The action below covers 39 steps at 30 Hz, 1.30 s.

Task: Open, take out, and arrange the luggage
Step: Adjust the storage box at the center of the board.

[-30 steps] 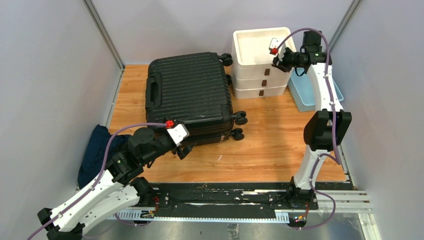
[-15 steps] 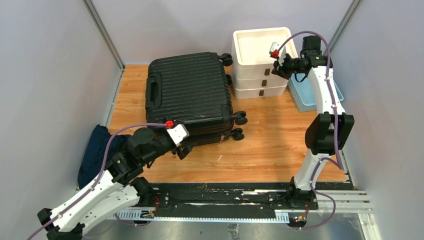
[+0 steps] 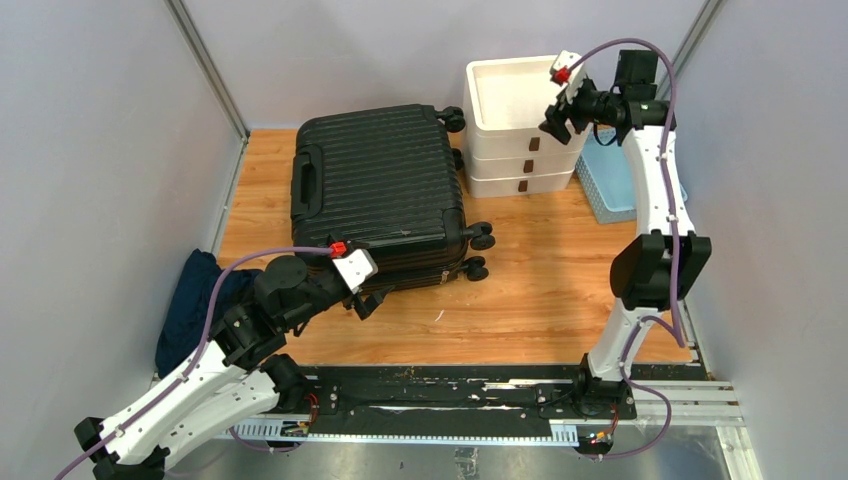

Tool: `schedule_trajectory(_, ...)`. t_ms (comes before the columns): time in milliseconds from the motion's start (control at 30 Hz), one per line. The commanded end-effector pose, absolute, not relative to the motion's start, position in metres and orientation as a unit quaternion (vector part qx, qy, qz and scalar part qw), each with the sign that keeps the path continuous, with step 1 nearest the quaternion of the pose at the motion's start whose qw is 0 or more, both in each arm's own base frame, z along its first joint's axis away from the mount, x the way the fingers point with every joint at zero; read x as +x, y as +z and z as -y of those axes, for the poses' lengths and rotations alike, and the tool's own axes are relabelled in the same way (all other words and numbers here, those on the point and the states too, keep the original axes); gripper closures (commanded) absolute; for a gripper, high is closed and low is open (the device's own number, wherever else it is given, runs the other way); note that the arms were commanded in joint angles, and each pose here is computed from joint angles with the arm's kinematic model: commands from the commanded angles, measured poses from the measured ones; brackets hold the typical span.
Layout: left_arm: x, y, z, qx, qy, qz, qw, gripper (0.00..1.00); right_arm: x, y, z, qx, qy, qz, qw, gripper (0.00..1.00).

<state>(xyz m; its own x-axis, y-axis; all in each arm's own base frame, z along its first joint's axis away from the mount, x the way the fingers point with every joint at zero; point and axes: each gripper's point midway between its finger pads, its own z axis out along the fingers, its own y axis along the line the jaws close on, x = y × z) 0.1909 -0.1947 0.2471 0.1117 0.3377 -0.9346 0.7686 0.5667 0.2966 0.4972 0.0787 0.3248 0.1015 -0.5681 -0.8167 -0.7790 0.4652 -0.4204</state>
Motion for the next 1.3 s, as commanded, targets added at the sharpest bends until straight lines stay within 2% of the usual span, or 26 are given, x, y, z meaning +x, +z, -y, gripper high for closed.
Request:
schedule_trajectory(0, 0.193, 0.247, 0.194, 0.429, -0.175, -0.639, 0.614, 0.00, 0.542, 0.338, -0.061, -0.397, 0.080, -0.714, 0.571, 0.25)
schedule_trajectory(433, 0.192, 0.245, 0.197, 0.433, -0.177, -0.639, 0.611, 0.00, 0.597, 0.327, 0.024, -0.127, 0.011, -0.790, 0.600, 0.32)
schedule_trajectory(600, 0.193, 0.243, 0.196, 0.434, -0.175, -0.640, 0.609, 0.00, 0.611, 0.301, 0.042, -0.065, -0.008, -0.809, 0.584, 0.48)
schedule_trajectory(833, 0.195, 0.240, 0.197, 0.435, -0.170, -0.645, 0.604, 0.00, 0.621, 0.278, 0.047, -0.044, 0.016, -0.817, 0.574, 0.69)
schedule_trajectory(933, 0.196, 0.239, 0.197, 0.436, -0.170, -0.646, 0.603, 0.00, 0.619, 0.279, 0.046, -0.044, 0.030, -0.817, 0.574, 0.85)
schedule_trajectory(1000, 0.195, 0.240, 0.197, 0.436, -0.171, -0.645, 0.604, 0.00, 0.614, 0.283, 0.043, -0.045, 0.041, -0.816, 0.575, 0.92)
schedule_trajectory(1133, 0.194, 0.242, 0.197, 0.435, -0.173, -0.643, 0.606, 0.00, 0.597, 0.294, 0.033, -0.046, 0.061, -0.813, 0.577, 1.00)
schedule_trajectory(1267, 0.192, 0.245, 0.196, 0.434, -0.177, -0.639, 0.609, 0.00, 0.572, 0.308, 0.025, -0.045, 0.073, -0.806, 0.586, 1.00)
